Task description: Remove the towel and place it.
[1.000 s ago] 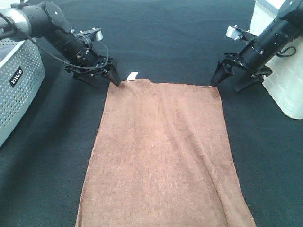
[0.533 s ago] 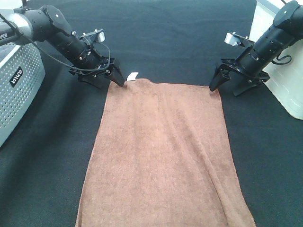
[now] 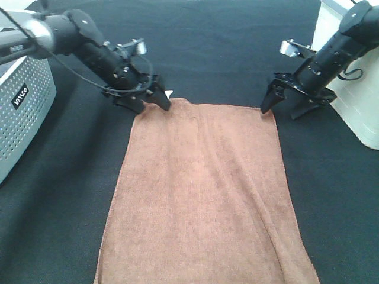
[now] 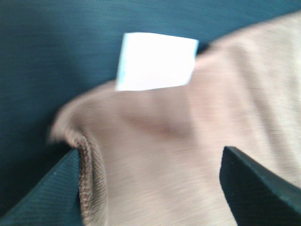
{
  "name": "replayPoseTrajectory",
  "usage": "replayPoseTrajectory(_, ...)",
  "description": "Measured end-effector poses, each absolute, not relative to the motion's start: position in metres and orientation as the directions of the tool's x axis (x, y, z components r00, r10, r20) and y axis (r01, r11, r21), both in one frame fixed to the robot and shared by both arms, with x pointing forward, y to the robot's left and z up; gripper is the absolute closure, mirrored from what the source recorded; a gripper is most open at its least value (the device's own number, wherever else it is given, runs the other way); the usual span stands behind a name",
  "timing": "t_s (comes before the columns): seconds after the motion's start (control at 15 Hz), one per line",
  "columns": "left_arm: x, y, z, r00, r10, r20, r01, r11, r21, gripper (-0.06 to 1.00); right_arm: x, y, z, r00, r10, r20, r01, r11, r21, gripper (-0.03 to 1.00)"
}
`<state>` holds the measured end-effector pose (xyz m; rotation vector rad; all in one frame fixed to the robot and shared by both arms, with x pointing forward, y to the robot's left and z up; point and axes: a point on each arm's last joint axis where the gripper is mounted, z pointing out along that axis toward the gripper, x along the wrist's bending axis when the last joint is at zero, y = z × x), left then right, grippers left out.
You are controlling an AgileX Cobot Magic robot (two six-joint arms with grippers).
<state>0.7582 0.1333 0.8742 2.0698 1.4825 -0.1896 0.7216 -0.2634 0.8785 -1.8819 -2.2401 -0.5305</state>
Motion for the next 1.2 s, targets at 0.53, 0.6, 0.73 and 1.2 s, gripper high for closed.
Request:
replayPoseTrajectory(0.53,0.755,0.118,0.872,0.318,0.836,-0.447,0.922,-0.164,0.35,0.31,0.724,-0.214,0.873,-0.31,0.916,0.254,0.938,0.251,0.239,0.45)
replayPoseTrajectory(0.6,0.755,0.119,0.871,0.32,0.841,-0.436,0.923,-0.172,0.345,0.37,0.724,-0.216,0.872,-0.321,0.919,0.229,0.933,0.266,0.24,0.59)
replayPoseTrajectory(0.73,0.754,0.122,0.868,0.335,0.853,-0.4,0.919,-0.201,0.339,0.54,0.725,-0.217,0.87,-0.325,0.921,0.216,0.932,0.273,0.241,0.84)
replayPoseTrajectory(1.2,0.754,0.127,0.867,0.407,0.873,-0.268,0.886,-0.305,0.349,0.93,0.727,-0.22,0.87,-0.343,0.926,0.161,0.921,0.297,0.253,0.97)
